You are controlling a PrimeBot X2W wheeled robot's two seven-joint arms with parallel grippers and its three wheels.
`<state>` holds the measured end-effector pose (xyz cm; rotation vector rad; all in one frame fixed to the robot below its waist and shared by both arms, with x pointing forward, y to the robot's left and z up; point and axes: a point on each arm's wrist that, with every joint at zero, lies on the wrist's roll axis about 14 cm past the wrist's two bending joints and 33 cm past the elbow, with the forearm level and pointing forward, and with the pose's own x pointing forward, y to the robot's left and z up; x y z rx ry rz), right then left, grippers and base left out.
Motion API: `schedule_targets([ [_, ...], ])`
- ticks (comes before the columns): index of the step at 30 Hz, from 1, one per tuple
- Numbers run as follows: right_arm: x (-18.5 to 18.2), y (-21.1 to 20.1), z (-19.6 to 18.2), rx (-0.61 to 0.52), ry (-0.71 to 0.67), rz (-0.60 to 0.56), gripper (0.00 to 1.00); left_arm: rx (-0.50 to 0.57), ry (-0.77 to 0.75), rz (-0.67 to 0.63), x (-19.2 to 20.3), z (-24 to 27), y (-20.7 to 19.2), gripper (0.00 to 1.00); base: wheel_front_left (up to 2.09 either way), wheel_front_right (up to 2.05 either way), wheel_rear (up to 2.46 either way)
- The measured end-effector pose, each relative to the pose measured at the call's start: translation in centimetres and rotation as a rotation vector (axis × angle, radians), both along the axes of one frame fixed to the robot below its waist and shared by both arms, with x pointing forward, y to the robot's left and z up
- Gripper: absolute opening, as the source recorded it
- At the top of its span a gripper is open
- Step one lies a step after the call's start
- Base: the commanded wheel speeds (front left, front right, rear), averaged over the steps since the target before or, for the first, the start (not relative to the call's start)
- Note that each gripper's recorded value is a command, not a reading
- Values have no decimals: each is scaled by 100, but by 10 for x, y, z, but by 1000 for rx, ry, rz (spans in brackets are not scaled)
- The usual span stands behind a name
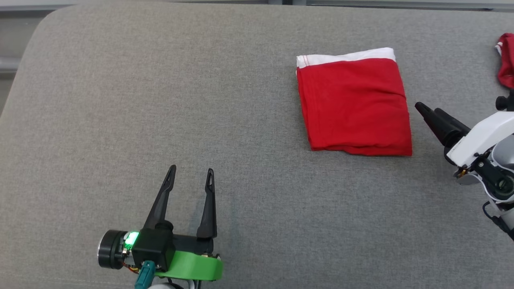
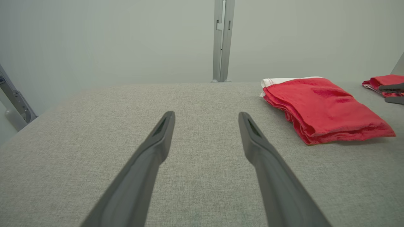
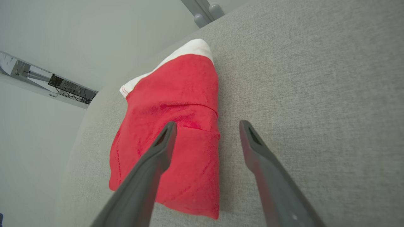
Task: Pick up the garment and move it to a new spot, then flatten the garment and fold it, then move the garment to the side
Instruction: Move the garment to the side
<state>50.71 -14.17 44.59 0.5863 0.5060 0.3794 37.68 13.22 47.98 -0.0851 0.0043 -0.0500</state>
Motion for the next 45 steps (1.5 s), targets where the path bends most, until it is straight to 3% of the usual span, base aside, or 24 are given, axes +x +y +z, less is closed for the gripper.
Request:
schedule_targets([
  [12,19,23,-42,25,130,66,100,10,43,39,7,-14,12,100,0,0,0],
  [14,21,27,-44,24,129,76,36,12,46,42,8,-16,13,100,0,0,0],
  [15,24,28,-44,25,124,77,0,13,47,44,9,-16,14,100,0,0,0],
  [25,34,17,-32,-70,32,110,0,9,46,25,20,-19,8,100,0,0,0],
  [37,60,-83,4,-355,-93,33,0,-19,21,-82,52,-24,-23,100,0,0,0],
  [45,70,-130,17,-475,-141,-22,0,-11,16,-169,72,-37,-44,100,0,0,0],
])
